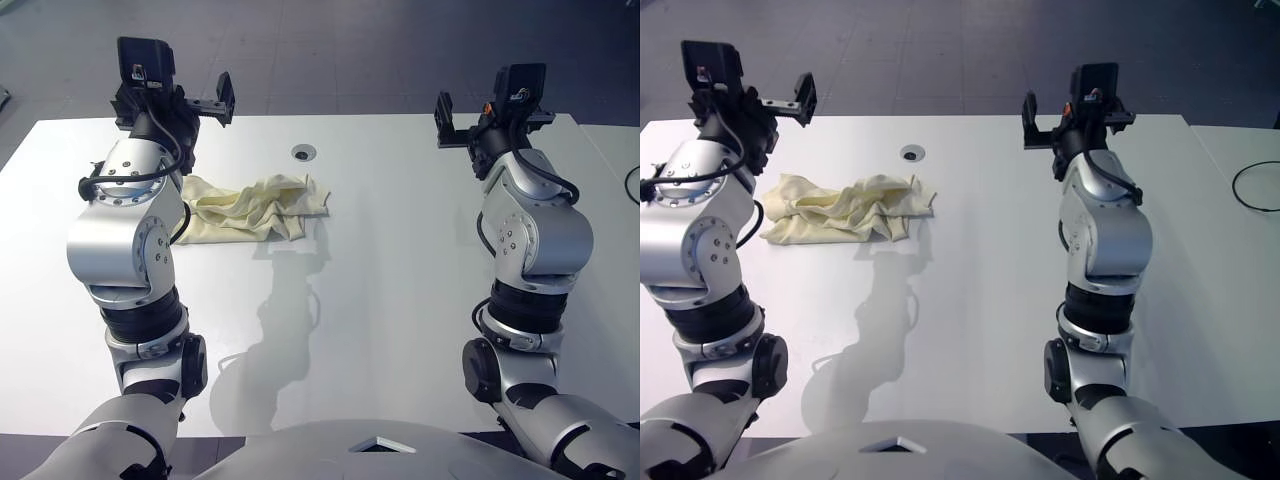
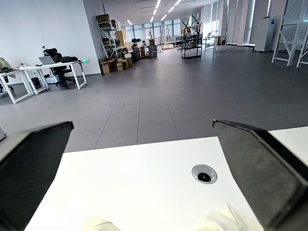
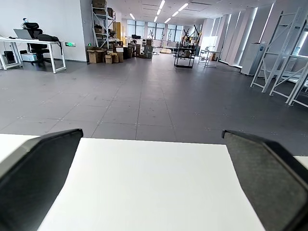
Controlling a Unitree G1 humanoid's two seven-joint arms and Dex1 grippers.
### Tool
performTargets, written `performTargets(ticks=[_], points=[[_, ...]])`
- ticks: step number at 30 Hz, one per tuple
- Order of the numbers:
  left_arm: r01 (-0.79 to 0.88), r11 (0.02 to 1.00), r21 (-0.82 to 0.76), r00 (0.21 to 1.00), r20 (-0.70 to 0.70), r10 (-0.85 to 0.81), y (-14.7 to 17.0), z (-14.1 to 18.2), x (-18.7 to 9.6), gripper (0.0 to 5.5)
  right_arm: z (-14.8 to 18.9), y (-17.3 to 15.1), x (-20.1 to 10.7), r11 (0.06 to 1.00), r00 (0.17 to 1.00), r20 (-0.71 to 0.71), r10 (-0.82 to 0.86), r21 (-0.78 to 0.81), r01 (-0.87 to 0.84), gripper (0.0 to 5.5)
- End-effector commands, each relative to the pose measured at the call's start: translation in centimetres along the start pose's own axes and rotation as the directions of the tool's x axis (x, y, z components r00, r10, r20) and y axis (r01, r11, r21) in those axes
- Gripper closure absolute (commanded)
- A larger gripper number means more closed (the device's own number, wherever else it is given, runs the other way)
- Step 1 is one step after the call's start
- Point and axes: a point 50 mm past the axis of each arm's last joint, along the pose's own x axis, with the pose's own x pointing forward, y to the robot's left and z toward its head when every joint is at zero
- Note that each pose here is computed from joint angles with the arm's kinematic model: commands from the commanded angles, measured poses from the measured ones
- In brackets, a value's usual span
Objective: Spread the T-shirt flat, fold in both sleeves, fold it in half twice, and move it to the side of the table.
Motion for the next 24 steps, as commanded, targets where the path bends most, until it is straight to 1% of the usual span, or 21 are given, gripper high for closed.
performTargets(ticks=[1,24], points=[[-0.012,1.0,0.012,1.0,0.006,0.012,0.17,0.21,-0.06,0.1,0.44,-0.01,-0.01,1.0,1.0,0.012,0.002,-0.002,-0.002,0.12],[-0.005,1.0,0.018,1.0,0.011,0.005,0.14,0.35,0.08,0.1,0.42,0.03,0.05,1.0,1.0,0.012,0.003,-0.001,-0.003,0.12]])
